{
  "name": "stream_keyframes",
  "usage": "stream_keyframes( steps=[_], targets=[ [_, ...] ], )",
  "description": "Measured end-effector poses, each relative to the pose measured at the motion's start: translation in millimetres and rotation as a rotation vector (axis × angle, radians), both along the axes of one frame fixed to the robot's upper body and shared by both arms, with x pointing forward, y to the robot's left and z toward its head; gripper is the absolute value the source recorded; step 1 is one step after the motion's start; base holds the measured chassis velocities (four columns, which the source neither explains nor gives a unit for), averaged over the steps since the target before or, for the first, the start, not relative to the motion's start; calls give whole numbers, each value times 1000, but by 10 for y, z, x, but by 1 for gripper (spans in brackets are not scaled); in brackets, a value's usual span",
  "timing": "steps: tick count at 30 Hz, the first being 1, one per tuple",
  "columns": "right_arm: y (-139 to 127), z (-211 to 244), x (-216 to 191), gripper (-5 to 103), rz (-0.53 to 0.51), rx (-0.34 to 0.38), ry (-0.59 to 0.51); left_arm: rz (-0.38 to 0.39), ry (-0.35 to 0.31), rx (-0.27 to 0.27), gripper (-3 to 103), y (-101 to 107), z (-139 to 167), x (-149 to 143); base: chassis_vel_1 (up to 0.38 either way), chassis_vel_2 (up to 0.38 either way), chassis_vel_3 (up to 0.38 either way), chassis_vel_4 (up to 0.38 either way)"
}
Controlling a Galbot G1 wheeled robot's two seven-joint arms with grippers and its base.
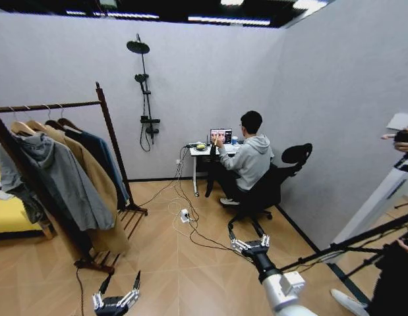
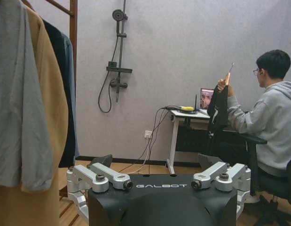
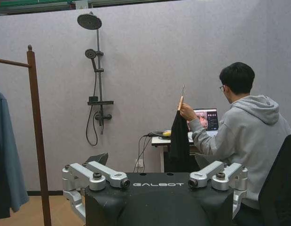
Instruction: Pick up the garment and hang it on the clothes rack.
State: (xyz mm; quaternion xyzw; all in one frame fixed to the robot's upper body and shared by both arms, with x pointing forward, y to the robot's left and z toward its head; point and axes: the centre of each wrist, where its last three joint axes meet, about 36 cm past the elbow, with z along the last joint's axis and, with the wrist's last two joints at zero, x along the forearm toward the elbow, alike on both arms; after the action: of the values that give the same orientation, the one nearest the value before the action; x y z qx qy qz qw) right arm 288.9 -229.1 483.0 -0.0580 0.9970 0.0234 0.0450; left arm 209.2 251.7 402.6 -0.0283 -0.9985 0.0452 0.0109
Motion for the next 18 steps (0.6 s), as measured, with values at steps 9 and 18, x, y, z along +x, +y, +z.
stream_keyframes(
  steps=[9, 18],
  targets=[
    [-25, 18, 15, 100, -1, -5, -11, 0, 0, 0, 100, 0, 0, 0, -273, 274, 275, -265],
    [-23, 4, 8, 100, -3, 0, -11, 0, 0, 0, 100, 0, 0, 0, -322, 312, 320, -313]
  ],
)
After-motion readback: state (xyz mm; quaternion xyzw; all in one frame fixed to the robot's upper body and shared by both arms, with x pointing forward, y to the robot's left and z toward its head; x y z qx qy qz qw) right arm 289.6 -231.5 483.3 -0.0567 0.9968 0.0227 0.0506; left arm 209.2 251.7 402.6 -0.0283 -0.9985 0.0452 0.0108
